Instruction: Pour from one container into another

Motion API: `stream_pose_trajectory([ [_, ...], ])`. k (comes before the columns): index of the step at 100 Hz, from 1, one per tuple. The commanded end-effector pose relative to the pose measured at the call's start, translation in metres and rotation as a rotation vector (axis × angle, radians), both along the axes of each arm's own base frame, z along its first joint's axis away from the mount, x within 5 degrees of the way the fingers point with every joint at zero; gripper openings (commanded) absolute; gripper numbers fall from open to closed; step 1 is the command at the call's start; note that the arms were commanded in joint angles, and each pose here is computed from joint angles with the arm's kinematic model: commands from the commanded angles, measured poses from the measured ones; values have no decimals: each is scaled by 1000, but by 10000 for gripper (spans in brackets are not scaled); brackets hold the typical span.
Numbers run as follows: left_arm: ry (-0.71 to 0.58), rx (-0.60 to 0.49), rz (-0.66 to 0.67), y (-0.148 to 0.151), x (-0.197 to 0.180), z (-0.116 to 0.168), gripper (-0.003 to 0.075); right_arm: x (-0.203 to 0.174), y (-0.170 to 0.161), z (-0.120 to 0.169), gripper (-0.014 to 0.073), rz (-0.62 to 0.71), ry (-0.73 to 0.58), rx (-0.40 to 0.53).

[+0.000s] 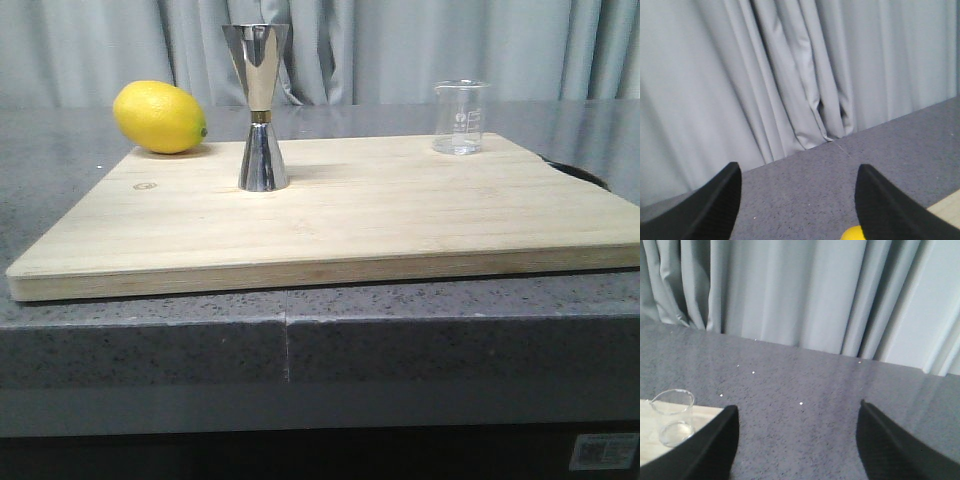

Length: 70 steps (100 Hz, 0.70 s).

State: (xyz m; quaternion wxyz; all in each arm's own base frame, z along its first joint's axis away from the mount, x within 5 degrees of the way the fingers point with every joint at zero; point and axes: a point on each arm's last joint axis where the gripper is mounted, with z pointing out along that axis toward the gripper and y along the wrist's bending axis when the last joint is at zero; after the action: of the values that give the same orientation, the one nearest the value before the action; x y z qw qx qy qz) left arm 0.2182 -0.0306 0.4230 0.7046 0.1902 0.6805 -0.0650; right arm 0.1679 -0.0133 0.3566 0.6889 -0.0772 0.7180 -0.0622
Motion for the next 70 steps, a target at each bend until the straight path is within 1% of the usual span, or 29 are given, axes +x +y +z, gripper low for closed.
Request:
stream_pose_trajectory([
  [1, -29, -93, 63, 6, -15, 4, 450, -13, -1, 18, 453, -35, -81, 7],
  [7, -20, -113, 91, 8, -23, -5, 450, -21, 0, 23, 453, -35, -113, 1],
  [20, 18, -116, 134, 11, -41, -32, 450, -36, 3, 31, 448, -34, -171, -9],
  [34, 41, -168, 158, 13, -64, -57, 449, -47, 12, 35, 447, 36, -209, -16],
  [43, 41, -182, 164, 13, -80, -71, 440, -49, 15, 28, 447, 66, -193, 16],
  [56, 13, -178, 194, 16, -99, -84, 422, -49, 16, 8, 447, 78, -139, -2],
  [70, 6, -179, 204, 17, -111, -98, 421, -56, 19, -11, 447, 92, -113, 11],
])
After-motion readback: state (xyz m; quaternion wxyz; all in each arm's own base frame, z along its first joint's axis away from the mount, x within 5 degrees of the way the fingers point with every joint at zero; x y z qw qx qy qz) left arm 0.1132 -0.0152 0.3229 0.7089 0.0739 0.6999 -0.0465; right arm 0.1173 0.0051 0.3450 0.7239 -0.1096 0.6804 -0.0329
